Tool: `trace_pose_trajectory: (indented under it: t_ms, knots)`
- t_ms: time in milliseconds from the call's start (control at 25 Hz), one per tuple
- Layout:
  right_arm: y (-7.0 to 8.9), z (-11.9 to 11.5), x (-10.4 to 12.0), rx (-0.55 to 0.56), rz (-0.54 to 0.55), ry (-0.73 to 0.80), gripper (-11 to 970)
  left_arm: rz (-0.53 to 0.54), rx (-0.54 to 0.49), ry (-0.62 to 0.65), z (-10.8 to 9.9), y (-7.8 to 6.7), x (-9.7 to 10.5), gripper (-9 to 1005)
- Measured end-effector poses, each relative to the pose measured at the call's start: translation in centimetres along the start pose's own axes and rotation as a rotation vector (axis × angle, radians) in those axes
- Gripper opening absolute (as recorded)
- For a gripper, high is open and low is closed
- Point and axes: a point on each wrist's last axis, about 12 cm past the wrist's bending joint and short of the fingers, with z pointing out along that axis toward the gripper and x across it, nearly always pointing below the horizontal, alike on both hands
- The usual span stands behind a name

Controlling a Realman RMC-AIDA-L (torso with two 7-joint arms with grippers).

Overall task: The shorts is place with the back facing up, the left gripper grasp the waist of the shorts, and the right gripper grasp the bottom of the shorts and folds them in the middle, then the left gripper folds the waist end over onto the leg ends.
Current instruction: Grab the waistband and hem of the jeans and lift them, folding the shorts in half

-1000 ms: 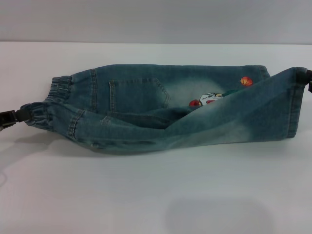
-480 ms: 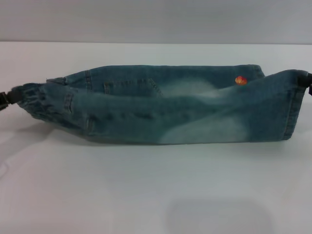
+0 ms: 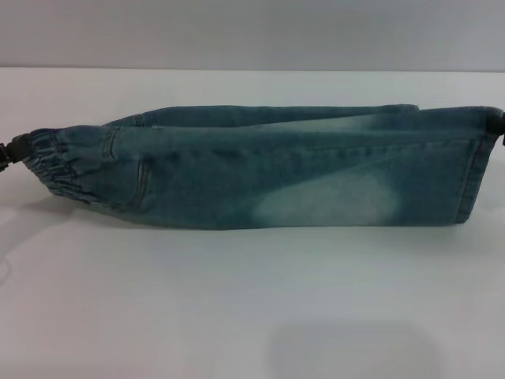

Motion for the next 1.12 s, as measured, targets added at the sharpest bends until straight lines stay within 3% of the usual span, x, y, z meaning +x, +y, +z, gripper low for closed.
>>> trace_pose_trajectory:
  t_ms: [600, 1120]
  knots:
    - [-0.7, 1.3, -1.0, 0.055, 0.022, -0.071, -1, 0.035, -0.012, -0.019, 2.7, -0.5, -1.5, 43]
    - [-0.9, 3.5, -1.5, 0.120, 0.021, -0.067, 0, 0.040, -0.045, -0.027, 3.6, -0.3, -1.7, 43]
